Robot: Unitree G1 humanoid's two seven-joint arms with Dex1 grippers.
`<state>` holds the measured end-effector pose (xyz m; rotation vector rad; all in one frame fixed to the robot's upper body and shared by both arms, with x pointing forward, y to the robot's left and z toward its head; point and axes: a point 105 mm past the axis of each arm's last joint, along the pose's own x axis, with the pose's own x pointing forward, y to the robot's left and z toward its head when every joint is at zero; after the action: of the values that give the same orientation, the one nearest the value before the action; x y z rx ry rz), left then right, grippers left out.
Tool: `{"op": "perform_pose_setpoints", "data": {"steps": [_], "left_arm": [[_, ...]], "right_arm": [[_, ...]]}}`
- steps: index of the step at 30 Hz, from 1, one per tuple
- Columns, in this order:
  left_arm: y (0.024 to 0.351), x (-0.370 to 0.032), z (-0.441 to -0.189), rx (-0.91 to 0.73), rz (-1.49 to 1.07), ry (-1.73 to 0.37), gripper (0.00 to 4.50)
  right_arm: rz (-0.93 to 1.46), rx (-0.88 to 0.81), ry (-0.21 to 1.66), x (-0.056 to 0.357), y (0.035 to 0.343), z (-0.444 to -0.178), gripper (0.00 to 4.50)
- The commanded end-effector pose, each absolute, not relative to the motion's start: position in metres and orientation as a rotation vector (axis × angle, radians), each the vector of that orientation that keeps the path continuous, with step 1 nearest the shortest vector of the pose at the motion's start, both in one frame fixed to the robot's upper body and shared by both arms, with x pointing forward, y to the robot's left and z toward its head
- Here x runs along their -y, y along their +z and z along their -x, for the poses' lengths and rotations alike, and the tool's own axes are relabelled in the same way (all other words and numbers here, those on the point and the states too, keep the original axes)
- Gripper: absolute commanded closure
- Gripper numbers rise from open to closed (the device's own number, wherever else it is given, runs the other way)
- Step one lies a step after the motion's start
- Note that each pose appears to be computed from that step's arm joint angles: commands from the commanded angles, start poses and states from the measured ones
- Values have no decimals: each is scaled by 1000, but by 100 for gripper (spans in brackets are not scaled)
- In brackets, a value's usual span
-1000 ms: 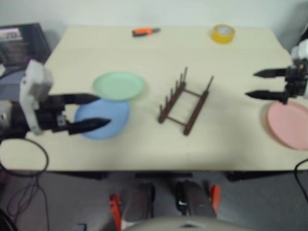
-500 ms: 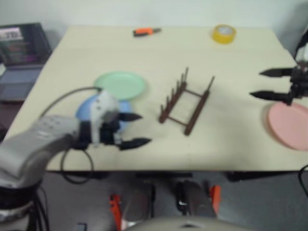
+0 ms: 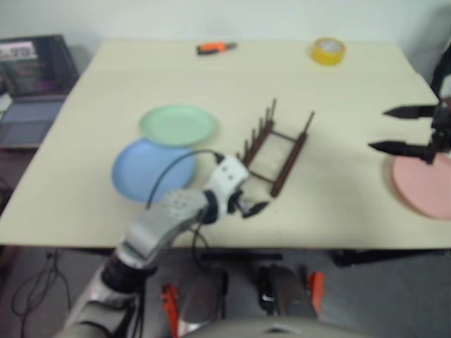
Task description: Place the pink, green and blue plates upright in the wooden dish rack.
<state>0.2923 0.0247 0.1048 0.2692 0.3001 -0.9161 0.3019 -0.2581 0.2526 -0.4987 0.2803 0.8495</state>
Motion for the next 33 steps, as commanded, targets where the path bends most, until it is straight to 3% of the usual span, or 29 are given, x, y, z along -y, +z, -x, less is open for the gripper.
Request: {"op": "perform_pose_setpoints", "data": {"steps": [1, 22, 25, 33], "left_arm": [[105, -13, -301, -253, -326, -877, 6], [67, 26, -307, -352, -337, -871, 6], [64, 27, -312, -361, -343, -855, 58], [66, 16, -321, -349, -361, -851, 324]], "right_arm": [[537, -224, 836, 256, 270, -298, 0], [560, -236, 801, 260, 275, -294, 0], [562, -232, 796, 261, 276, -293, 0], [558, -223, 783, 262, 274, -293, 0]]}}
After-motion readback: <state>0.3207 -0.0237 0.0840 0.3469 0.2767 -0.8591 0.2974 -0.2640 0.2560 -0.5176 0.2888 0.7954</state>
